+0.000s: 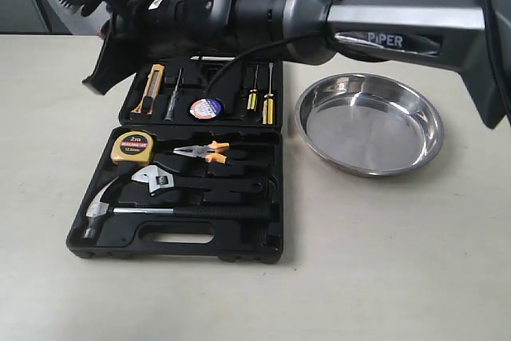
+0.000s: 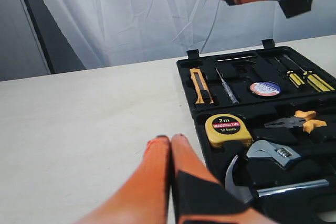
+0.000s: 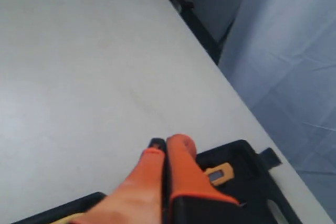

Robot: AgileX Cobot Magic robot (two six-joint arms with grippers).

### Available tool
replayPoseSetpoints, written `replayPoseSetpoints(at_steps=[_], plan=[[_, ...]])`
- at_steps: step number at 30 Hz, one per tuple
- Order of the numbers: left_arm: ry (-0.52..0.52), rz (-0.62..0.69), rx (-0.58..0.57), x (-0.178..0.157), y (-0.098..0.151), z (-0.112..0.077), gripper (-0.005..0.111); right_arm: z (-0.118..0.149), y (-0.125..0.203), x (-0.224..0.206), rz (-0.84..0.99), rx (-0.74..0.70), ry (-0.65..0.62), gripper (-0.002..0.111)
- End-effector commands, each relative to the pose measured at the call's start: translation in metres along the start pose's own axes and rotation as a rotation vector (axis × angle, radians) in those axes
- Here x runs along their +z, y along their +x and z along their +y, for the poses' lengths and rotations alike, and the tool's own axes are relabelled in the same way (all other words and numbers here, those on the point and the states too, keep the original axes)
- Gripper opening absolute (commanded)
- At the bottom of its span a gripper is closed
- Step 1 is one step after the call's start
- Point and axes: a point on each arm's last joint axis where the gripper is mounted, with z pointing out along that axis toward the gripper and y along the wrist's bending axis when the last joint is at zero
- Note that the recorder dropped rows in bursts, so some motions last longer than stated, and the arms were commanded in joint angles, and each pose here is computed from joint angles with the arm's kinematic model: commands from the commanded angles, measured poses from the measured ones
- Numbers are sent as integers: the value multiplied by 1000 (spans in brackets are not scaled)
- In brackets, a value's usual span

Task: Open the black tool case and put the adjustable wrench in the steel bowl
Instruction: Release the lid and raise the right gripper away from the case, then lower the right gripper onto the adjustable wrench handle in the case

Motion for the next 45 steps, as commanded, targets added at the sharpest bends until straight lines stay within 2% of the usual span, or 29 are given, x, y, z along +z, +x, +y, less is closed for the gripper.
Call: replayPoseSetpoints(at_steps=[1,4,9,13,16,23,26,41,43,45], plan=[[0,1,3,0,-1,0,0,-45,10,-6,-19,120,134,0],[0,1,3,0,-1,0,0,-71,27,-11,22,232,140,0],[0,1,3,0,-1,0,0,-103,61,-25,176,394,57,0],[0,1,3,0,-1,0,0,-113,89,-38,385,444,13,0],[0,1,3,0,-1,0,0,-109,103,-47,566,432,-31,0],[0,1,3,0,-1,0,0,-78,112,-62,845,435,-271,0],[0,1,3,0,-1,0,0,-58,109,-69,947,382,-421,0],[0,1,3,0,-1,0,0,59,63,-45,783,-45,-799,0],[0,1,3,0,-1,0,0,67,56,-38,713,-58,-750,0],[0,1,3,0,-1,0,0,69,49,-23,593,-56,-645,0]])
